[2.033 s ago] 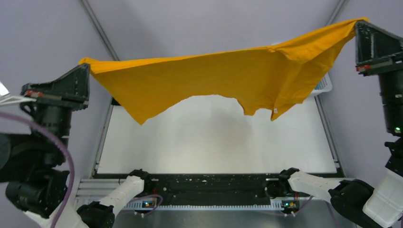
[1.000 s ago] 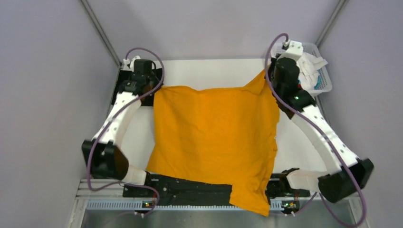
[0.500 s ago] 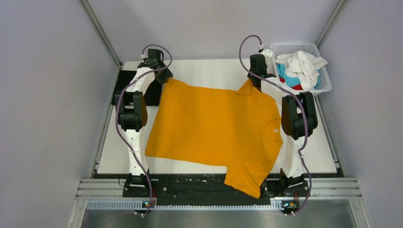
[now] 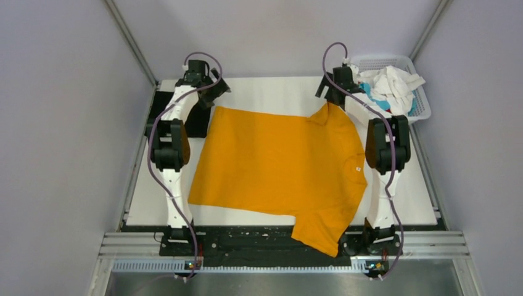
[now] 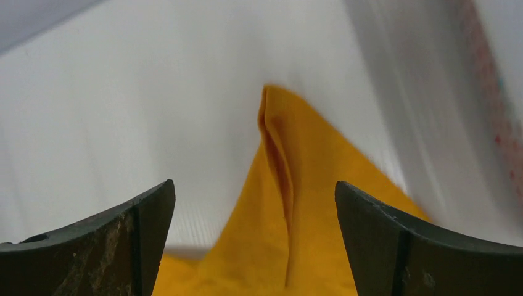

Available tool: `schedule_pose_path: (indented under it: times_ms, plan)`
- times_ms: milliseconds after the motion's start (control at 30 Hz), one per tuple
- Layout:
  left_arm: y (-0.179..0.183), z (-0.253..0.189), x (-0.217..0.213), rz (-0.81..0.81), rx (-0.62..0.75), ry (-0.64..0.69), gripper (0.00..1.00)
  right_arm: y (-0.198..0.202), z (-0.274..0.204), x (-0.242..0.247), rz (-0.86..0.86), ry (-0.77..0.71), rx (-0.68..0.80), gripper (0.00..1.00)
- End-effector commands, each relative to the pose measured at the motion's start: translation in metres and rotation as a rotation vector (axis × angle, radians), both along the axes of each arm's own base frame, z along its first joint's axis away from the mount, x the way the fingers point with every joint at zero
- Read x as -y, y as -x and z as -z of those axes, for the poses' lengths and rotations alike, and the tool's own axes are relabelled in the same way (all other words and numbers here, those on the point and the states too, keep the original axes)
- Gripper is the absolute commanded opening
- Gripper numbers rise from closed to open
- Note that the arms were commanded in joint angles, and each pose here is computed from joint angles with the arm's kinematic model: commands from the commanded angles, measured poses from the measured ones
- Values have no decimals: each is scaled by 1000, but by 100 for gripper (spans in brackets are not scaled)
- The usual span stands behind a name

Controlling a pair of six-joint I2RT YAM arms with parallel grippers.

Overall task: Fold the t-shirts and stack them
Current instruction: Flatten out the tshirt

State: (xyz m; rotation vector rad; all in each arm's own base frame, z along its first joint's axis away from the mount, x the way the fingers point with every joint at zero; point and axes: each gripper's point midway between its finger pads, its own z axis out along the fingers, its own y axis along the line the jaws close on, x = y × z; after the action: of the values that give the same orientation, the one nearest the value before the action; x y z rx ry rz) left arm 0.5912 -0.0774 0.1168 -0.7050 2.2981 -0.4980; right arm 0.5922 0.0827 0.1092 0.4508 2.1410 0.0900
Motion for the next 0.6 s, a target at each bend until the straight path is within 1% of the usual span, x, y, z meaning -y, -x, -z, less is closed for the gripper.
schedule_pose_path:
  times_ms: [0,33,67,133,200,367,567]
  plan:
    - [46,-61,34,116,92,-26,99,60,-23,-47,-186,-184,-1,99]
    - [59,-54,41,142,77,-31,99,73,-15,-53,-213,-222,-20,99]
    - [74,-58,48,165,83,-28,99,83,-10,-56,-225,-245,-30,99]
    - [105,-37,60,221,32,-27,99,97,4,-58,-234,-267,-46,99]
    - [130,-24,68,263,-4,-32,99,101,9,-64,-257,-289,-50,99]
    - [180,15,74,324,-120,-35,99,94,28,-77,-297,-317,-60,99]
    - [214,53,62,313,-227,-62,99,72,33,-88,-310,-319,-17,98]
